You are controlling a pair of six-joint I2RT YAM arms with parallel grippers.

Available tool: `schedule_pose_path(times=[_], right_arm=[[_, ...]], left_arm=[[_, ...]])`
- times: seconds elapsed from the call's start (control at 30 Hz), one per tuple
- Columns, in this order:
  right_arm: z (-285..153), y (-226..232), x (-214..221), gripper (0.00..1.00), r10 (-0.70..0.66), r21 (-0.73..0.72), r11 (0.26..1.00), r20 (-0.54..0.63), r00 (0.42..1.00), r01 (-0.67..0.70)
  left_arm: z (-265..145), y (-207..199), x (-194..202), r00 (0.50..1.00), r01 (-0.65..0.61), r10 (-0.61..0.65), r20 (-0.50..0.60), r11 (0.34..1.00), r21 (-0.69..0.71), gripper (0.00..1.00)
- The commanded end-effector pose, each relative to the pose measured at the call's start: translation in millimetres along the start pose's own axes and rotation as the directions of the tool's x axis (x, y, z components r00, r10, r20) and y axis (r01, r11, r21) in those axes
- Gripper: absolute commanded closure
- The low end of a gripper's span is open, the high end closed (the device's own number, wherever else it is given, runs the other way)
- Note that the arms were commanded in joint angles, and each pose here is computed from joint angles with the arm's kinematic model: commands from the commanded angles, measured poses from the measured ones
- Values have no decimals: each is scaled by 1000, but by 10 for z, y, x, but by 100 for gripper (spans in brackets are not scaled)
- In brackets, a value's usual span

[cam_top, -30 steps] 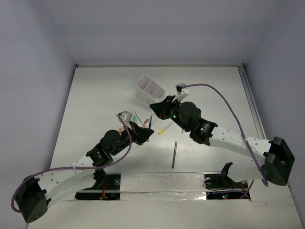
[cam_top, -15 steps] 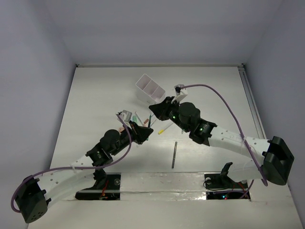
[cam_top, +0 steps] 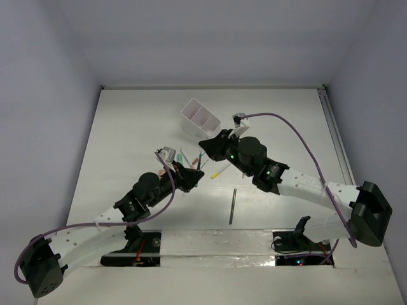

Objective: Sort the stationery into containers
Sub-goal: Close the pen cap on the pen.

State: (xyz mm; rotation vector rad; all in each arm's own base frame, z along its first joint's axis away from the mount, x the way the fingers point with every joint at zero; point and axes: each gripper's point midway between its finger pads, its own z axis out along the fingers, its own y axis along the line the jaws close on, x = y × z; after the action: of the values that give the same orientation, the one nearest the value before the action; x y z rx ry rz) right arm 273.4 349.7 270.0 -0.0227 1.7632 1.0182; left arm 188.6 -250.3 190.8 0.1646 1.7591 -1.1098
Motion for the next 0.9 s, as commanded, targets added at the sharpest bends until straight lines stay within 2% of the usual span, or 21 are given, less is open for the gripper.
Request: schedule_pose_path(times=[0.0, 0.63, 0.87], right_arm=[[-5, 114, -146, 100, 24, -47, 999, 48, 999, -22], [-87, 154, -281, 100, 36, -61, 998, 92, 995, -31], [-57, 190, -178, 100, 44, -86, 996, 52, 998, -39]], left_arm=[[8, -230, -335, 996, -14, 9, 89, 998, 56, 100], [47, -153, -325, 996, -12, 10, 90, 1000, 26, 100], [36, -150, -379, 994, -17, 14, 112, 1000, 19, 100]])
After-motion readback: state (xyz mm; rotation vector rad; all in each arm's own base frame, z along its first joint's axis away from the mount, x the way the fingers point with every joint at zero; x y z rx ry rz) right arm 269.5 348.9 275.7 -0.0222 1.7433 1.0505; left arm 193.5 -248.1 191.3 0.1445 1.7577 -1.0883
